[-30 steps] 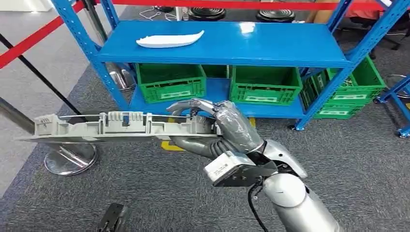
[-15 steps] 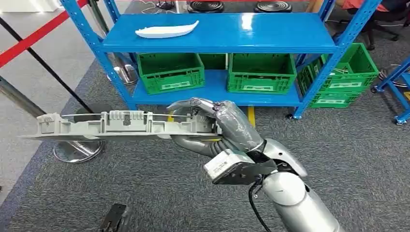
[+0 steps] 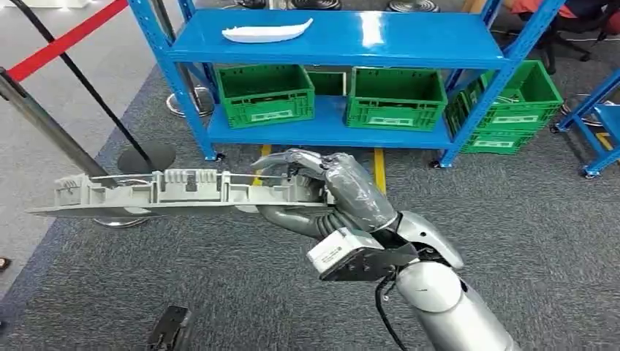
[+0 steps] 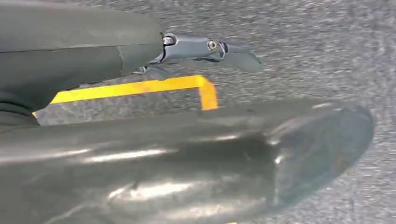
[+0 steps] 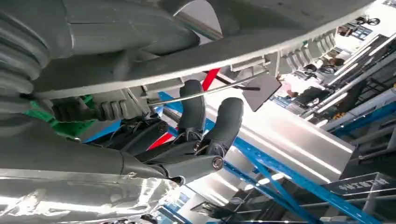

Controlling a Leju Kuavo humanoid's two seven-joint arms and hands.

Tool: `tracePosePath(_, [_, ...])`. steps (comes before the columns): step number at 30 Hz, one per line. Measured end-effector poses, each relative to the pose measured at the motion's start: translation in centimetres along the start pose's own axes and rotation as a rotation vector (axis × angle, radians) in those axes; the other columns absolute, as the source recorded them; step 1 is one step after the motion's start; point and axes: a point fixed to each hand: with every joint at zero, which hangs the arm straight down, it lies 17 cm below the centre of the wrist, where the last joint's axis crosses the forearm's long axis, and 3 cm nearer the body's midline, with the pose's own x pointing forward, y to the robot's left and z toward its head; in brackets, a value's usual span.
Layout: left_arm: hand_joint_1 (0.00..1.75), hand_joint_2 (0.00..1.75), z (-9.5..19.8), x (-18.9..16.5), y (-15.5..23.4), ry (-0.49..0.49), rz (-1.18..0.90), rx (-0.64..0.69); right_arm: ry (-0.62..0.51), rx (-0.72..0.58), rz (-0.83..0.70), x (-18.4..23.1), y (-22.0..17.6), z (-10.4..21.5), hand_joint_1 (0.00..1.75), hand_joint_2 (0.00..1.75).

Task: Take the parts from the cabinet and place them on the table.

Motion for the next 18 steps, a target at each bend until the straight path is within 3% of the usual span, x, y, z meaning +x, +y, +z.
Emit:
tracePosePath(8, [0.00, 0.00, 0.3, -0.9, 0.1, 0.015, 0.007, 0.009, -0.003, 0.002, 0.001, 0.1, 0.0, -0.1, 1.75, 1.75])
tracePosePath(18, [0.00, 0.00, -0.2, 0.9, -0.4, -0.026, -0.005, 0.001, -0.002, 0.002, 0.028, 0.0, 0.0, -0.1, 1.75, 1.75])
